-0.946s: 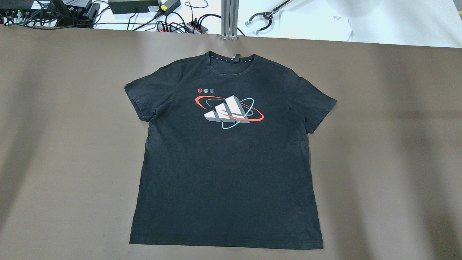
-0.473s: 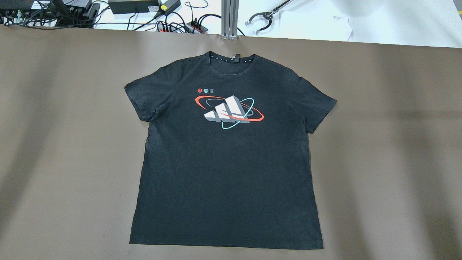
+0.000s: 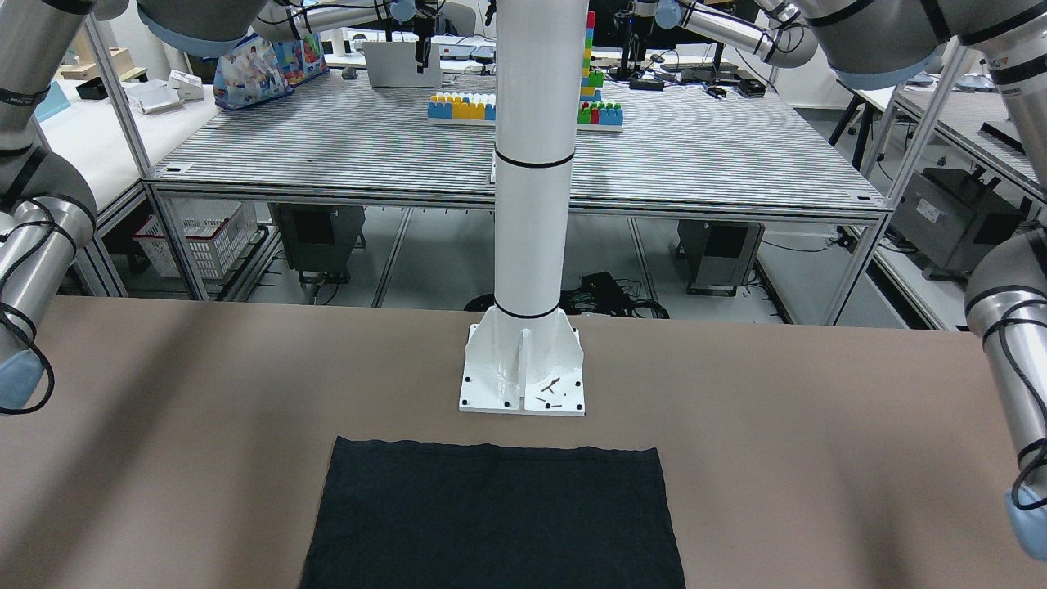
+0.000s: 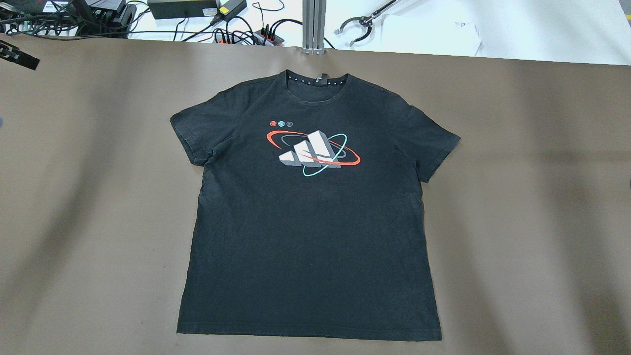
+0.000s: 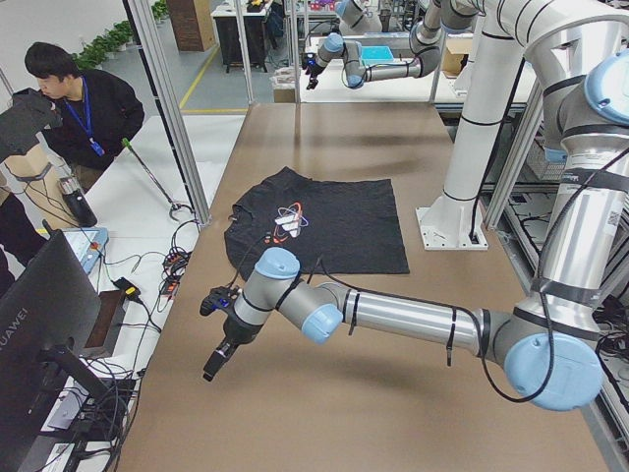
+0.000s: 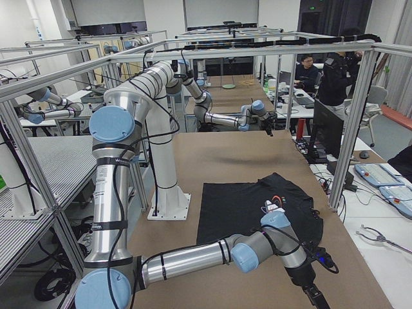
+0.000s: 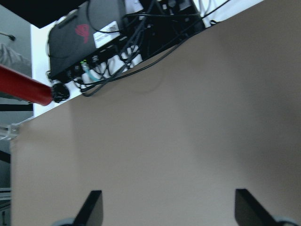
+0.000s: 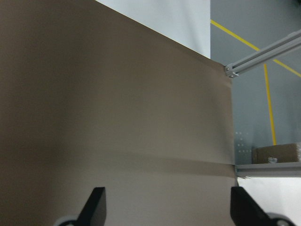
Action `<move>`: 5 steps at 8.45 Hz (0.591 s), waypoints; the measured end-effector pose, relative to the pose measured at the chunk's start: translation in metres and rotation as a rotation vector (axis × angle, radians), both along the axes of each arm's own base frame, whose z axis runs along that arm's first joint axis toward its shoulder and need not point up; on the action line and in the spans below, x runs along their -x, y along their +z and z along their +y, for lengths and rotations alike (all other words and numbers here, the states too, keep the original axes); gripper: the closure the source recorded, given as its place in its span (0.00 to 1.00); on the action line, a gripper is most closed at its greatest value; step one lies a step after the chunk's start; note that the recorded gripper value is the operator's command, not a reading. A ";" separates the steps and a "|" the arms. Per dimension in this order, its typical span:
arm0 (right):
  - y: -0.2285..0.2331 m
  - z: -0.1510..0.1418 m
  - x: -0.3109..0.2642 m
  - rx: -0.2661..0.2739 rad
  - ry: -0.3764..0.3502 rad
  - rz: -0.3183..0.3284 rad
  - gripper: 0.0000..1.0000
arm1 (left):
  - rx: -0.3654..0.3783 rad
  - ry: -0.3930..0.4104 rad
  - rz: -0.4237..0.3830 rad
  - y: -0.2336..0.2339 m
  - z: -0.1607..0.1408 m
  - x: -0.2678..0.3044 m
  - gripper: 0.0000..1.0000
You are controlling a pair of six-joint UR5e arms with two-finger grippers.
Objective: Fold clothes
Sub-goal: 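Move both grippers in toward the shirt's sleeves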
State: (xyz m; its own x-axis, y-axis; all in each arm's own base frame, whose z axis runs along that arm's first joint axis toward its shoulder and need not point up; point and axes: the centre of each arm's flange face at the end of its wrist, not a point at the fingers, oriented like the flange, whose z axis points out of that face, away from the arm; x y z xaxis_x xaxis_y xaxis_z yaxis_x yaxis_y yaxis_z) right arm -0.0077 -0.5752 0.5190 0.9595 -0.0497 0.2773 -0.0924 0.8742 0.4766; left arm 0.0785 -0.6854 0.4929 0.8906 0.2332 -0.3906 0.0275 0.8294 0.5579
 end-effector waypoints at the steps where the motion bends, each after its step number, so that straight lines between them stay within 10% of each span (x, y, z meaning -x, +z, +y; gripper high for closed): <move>1: -0.011 -0.012 0.031 0.008 0.001 -0.054 0.06 | 0.011 0.020 0.040 -0.015 -0.011 -0.034 0.00; 5: -0.049 -0.015 0.158 0.020 -0.013 -0.216 0.06 | 0.062 0.083 0.200 -0.063 -0.022 -0.176 0.00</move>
